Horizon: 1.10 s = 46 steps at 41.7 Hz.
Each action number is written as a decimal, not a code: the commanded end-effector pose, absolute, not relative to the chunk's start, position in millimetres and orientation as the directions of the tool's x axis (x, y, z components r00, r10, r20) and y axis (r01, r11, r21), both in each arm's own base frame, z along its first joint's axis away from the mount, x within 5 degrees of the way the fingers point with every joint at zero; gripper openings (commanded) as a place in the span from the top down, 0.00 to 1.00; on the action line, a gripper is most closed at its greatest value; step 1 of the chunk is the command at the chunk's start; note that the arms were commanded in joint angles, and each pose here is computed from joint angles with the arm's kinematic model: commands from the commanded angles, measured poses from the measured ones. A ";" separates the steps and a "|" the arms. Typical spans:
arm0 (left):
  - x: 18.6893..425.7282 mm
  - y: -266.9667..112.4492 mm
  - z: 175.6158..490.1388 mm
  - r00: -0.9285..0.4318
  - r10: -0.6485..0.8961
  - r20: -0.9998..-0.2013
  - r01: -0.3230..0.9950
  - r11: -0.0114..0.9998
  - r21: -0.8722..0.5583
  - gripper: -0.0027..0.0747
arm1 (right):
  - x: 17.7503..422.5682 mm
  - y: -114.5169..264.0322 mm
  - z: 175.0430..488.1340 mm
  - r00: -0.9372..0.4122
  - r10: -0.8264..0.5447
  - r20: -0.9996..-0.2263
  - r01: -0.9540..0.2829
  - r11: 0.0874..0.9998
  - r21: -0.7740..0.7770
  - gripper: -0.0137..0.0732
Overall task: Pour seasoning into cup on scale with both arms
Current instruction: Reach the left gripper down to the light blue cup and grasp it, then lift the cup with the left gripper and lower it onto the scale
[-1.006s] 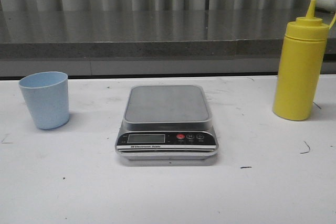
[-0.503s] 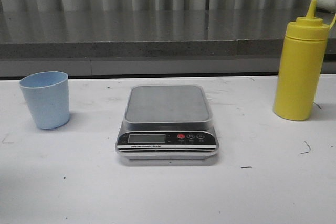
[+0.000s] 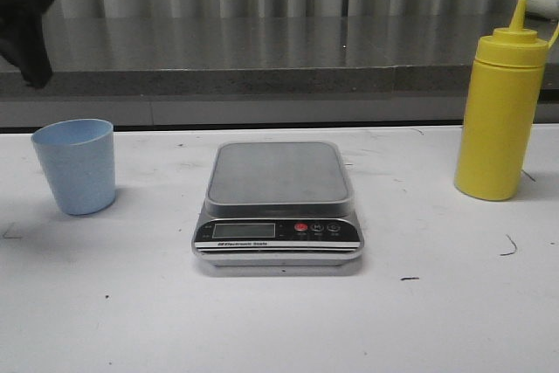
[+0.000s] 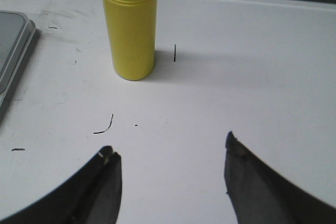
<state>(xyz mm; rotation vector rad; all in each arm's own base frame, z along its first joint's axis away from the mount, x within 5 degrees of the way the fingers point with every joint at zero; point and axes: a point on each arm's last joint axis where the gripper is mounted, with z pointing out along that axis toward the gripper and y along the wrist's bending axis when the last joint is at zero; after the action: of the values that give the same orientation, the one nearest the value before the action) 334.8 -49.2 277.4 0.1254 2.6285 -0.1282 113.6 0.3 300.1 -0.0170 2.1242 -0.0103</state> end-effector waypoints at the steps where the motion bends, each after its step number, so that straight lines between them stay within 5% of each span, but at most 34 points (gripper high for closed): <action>1: 352.7 -52.8 286.7 -0.834 0.080 -0.546 0.127 0.991 -0.049 0.33 | 117.9 -0.7 312.4 -0.455 -0.036 -0.890 -0.008 0.999 -0.036 0.32; 16: 393.6 -56.4 240.0 -0.869 0.100 -0.485 0.125 0.992 -0.021 0.35 | 117.9 -0.7 312.4 -0.455 -0.036 -0.890 -0.008 0.999 -0.036 0.32; 28: 396.7 -57.4 235.5 -0.869 0.093 -0.486 0.122 0.992 -0.029 0.80 | 117.9 -0.7 312.4 -0.455 -0.036 -0.890 -0.008 0.999 -0.036 0.32; 35: 395.0 -58.3 239.2 -0.869 0.077 -0.489 0.115 0.992 -0.048 0.98 | 117.9 -0.7 312.4 -0.455 -0.036 -0.890 -0.008 0.999 -0.036 0.32; 46: 375.4 -72.4 285.3 -0.806 0.100 -0.584 0.162 0.985 -0.055 0.99 | 117.9 -0.7 312.4 -0.455 -0.036 -0.890 -0.008 0.999 -0.036 0.32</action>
<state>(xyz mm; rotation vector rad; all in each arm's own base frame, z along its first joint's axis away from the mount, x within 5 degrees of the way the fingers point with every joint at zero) 385.2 -63.6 234.2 0.1811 2.6776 -0.0933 113.6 0.3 300.1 -0.0170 2.1242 -0.0103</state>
